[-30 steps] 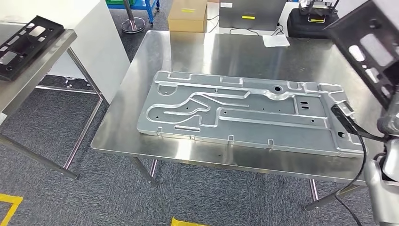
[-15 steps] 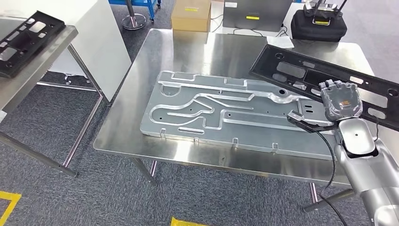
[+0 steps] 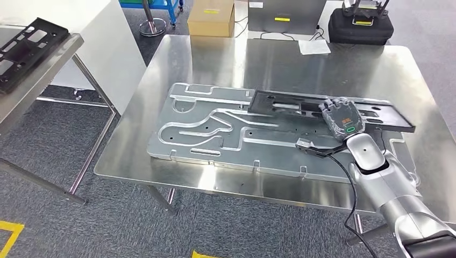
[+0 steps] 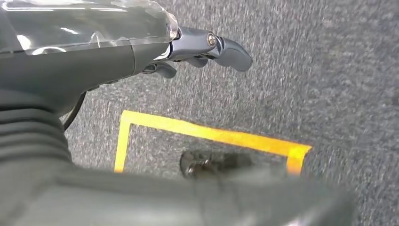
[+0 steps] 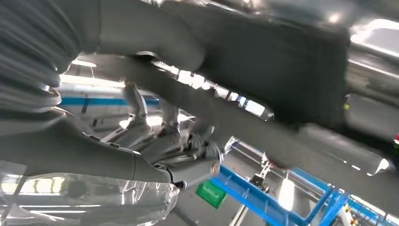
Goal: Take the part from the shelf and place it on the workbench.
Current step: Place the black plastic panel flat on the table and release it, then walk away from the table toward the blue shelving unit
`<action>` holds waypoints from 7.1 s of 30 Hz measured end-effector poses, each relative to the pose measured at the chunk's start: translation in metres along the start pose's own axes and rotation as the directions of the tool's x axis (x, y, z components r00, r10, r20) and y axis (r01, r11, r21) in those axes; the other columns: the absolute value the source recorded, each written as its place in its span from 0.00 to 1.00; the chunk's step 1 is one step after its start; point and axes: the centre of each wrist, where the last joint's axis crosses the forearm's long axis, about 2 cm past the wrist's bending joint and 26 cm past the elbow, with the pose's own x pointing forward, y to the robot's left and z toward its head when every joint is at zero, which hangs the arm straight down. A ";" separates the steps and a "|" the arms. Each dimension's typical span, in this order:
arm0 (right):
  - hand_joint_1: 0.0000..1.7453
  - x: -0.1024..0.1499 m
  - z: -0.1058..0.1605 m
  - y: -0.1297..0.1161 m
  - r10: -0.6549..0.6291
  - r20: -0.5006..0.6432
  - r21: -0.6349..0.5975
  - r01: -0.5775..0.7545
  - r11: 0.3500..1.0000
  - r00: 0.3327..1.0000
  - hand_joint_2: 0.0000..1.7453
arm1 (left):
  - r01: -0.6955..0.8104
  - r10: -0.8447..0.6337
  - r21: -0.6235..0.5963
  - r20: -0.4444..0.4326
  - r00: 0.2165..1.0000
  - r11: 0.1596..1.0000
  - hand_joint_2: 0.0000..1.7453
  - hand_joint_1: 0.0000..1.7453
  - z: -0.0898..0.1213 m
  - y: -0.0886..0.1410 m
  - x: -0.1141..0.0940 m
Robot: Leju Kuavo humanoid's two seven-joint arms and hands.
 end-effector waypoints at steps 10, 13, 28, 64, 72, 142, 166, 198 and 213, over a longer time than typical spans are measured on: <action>0.00 0.035 0.012 0.018 -0.074 0.002 0.020 0.074 0.997 0.997 1.00 | 0.002 -0.001 0.020 -0.017 1.000 1.000 0.00 0.00 0.000 0.005 -0.002; 0.00 0.035 0.015 0.021 -0.092 -0.021 0.020 0.092 0.996 0.996 0.25 | 0.002 -0.001 0.023 -0.018 1.000 1.000 0.00 0.00 0.001 0.007 -0.002; 0.00 0.051 0.023 -0.008 -0.361 -0.089 -0.124 0.350 0.929 0.928 0.00 | 0.006 -0.006 0.007 -0.004 1.000 1.000 0.00 0.00 0.001 0.005 -0.003; 0.00 0.164 0.225 -0.156 -0.729 0.558 -0.407 0.636 -0.656 -0.395 0.00 | -0.234 0.237 0.101 -0.020 0.971 0.967 0.00 0.00 0.014 -0.020 -0.022; 0.00 0.174 0.270 -0.111 -0.870 0.284 -0.672 0.564 -0.480 -0.403 0.00 | -0.267 0.270 0.115 -0.012 0.963 0.957 0.00 0.00 0.013 -0.024 -0.019; 0.00 0.347 0.377 0.022 0.119 -0.947 -0.303 0.953 -0.027 -0.297 0.00 | -0.238 0.244 0.086 -0.062 0.968 0.967 0.00 0.00 0.014 -0.026 -0.019; 0.00 0.348 0.377 0.022 0.122 -0.955 -0.278 0.959 -0.055 -0.270 0.50 | -0.225 0.232 0.092 -0.074 0.970 0.970 0.00 0.00 0.013 -0.022 -0.020; 0.00 0.356 0.379 0.015 0.169 -0.945 -0.295 0.952 -0.077 -0.279 0.00 | -0.196 0.202 0.100 -0.053 0.978 0.975 0.00 0.00 0.013 -0.027 -0.018; 0.00 0.356 0.388 0.015 0.171 -0.952 -0.278 0.952 -0.128 -0.255 0.75 | -0.230 0.236 0.100 -0.060 0.970 0.968 0.00 0.00 0.020 -0.043 -0.024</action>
